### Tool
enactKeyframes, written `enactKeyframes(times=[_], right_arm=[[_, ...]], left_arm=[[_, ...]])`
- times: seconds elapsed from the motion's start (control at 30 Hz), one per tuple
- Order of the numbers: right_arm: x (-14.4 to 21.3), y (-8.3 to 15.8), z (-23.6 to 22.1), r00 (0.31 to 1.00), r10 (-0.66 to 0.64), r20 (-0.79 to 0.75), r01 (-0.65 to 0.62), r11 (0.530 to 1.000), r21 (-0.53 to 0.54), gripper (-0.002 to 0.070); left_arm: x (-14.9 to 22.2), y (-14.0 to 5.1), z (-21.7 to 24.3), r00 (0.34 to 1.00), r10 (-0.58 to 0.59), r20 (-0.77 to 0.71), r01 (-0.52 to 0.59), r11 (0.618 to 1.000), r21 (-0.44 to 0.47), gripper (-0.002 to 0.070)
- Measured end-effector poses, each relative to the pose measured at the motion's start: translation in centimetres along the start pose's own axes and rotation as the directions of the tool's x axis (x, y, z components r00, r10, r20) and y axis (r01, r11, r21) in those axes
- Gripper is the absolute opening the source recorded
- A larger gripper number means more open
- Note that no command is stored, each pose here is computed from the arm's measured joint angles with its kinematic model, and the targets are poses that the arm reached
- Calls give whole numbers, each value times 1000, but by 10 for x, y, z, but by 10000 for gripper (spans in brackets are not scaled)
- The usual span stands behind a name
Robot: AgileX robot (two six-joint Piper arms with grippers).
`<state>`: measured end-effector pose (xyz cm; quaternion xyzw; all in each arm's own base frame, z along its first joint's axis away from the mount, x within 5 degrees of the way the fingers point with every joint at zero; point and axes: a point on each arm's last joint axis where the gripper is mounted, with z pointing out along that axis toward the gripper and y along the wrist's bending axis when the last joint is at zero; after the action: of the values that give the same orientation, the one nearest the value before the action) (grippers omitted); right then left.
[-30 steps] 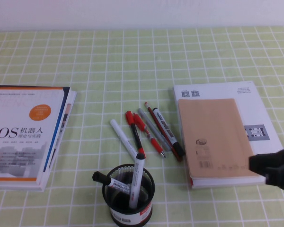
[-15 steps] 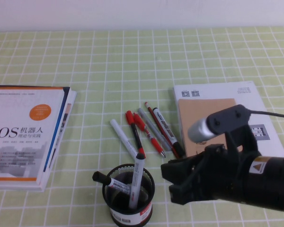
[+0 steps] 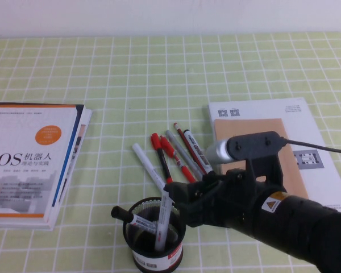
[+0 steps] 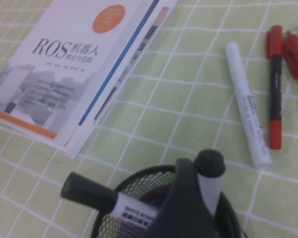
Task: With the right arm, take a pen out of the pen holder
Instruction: 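Take a marker out of the pen holder and lay it on the table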
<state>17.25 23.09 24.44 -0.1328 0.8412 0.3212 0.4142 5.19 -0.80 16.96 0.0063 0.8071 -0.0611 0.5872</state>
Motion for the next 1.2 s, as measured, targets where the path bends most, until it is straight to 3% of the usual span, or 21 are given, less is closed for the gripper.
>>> enactKeyframes(times=[0.37,1.2], right_arm=[[-3,4,11,996,89,-10,-89,996,1,467],[2,10,48,992,99,-79,-97,995,23,468]], left_arm=[[0,0,0,1000,0,0,0,1000,0,-8],[0,0,0,1000,0,0,0,1000,0,-8]])
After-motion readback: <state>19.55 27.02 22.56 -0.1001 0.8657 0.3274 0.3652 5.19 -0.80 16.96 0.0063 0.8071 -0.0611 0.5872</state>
